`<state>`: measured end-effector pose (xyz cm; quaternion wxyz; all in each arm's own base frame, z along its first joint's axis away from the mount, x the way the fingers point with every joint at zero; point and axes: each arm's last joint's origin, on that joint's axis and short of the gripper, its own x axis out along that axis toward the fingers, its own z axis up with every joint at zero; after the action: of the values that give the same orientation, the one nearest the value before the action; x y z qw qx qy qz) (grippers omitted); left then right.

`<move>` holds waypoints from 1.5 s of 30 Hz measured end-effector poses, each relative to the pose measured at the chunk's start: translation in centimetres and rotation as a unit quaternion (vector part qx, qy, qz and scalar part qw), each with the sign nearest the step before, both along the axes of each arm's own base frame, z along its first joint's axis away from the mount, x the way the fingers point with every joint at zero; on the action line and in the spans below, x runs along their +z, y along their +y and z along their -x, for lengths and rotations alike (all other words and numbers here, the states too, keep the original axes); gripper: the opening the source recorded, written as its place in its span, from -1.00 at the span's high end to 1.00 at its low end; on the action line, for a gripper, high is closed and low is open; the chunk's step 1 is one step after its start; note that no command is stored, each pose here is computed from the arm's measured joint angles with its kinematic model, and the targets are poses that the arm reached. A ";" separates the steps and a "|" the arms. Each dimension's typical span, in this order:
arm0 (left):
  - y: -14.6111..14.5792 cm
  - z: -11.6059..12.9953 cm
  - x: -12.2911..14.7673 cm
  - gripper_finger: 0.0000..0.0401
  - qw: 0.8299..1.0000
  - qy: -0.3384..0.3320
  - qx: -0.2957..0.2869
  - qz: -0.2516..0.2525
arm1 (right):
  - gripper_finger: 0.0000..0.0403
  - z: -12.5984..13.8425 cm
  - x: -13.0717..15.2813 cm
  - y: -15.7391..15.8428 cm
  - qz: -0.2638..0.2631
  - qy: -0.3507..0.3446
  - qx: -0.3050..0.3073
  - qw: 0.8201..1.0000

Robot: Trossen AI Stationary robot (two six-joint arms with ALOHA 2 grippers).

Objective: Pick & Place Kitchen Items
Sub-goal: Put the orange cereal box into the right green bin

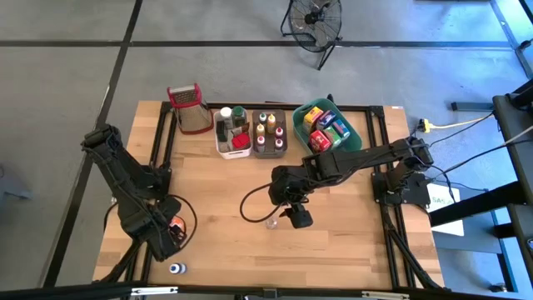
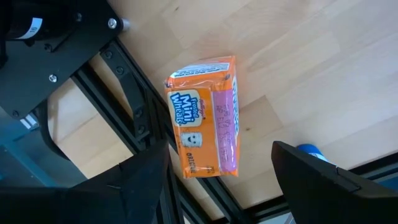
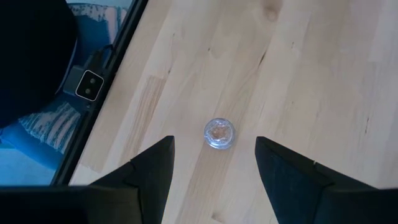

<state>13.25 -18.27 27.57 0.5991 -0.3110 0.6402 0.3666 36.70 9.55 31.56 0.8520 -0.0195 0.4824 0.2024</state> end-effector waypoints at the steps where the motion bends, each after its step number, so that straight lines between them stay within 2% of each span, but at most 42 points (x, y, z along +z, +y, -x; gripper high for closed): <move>1: 0.0 0.0 0.0 -0.40 1.000 0.000 0.000 0.000 | -0.13 0.0 0.0 0.0 0.000 0.000 0.000 1.000; 10: 0.6 0.4 -0.7 -0.40 1.000 0.001 0.000 0.001 | -0.13 0.0 0.0 0.0 0.000 0.000 0.000 1.000; 17: 0.9 0.7 -2.0 -0.40 0.999 -0.021 -0.010 0.034 | -0.13 0.0 0.0 0.0 0.000 -0.001 0.000 1.000; 22: 1.3 0.9 -3.1 -0.40 0.999 0.006 0.007 0.030 | -0.13 0.0 0.0 0.0 0.001 -0.002 0.001 1.000; 25: 1.2 0.9 -3.4 -0.40 0.999 -0.001 0.000 0.033 | -0.13 0.0 0.0 0.0 0.001 -0.003 0.001 1.000; 31: 0.9 0.6 -4.7 -0.40 0.998 -0.019 0.002 0.056 | -0.13 -0.2 0.0 -0.2 0.035 -0.016 -0.022 0.999; 38: 1.3 1.2 -6.6 -0.40 0.998 0.018 0.017 0.060 | -0.13 -0.2 0.0 -0.3 0.046 -0.019 -0.029 0.998; 45: 1.5 1.3 -7.0 -0.40 0.998 0.022 0.001 0.059 | -0.13 -0.2 0.0 -0.3 0.046 -0.018 -0.029 0.998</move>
<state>11.95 -16.80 20.54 0.5651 -0.3384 0.6732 0.3360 36.91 9.27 31.60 0.8645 -0.0482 0.4757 0.1547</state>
